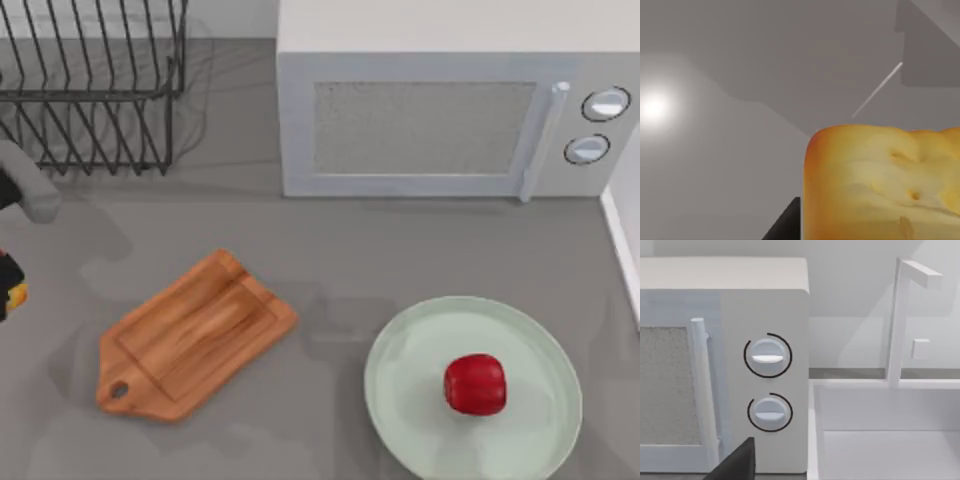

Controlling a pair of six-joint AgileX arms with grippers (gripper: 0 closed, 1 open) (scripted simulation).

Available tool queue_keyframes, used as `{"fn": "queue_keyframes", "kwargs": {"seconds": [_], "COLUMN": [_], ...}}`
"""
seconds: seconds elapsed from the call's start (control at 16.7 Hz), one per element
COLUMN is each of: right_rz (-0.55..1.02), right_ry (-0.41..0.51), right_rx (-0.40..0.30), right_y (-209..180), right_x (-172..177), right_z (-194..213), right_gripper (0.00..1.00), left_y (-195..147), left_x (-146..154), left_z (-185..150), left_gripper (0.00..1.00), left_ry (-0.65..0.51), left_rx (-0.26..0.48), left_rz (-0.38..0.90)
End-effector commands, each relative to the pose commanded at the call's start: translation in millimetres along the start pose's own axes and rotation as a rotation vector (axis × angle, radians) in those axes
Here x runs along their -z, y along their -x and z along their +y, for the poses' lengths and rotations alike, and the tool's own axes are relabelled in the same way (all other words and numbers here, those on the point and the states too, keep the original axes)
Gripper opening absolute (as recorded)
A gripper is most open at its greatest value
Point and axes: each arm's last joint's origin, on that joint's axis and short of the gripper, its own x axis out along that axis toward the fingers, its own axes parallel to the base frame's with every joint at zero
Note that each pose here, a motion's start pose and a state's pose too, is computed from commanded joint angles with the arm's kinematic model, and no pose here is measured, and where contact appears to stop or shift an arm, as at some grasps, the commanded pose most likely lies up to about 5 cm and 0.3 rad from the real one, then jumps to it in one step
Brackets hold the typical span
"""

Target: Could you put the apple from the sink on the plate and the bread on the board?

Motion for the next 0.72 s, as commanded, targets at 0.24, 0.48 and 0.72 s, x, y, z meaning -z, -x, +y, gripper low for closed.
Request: {"fn": "queue_keyframes", "kwargs": {"seconds": [0.24,0.48,0.72], "right_rz": [0.000,0.000,0.000], "right_ry": [0.000,0.000,0.000], "right_rx": [0.000,0.000,0.000], "right_y": [0.0,0.0,0.0], "right_x": [0.0,0.0,0.0], "right_z": [0.0,0.0,0.0], "right_gripper": [1.00,1.00,1.00], "left_y": [-9.7,-18.8,-21.7], "left_x": [-39.1,-75.6,-102.7], "left_z": [-21.1,-50.9,-81.4], "left_gripper": [0.00,0.00,0.00], "left_ry": [0.249,0.535,0.745], "left_rx": [0.013,0.010,-0.004], "left_rz": [0.021,0.035,0.015]}}
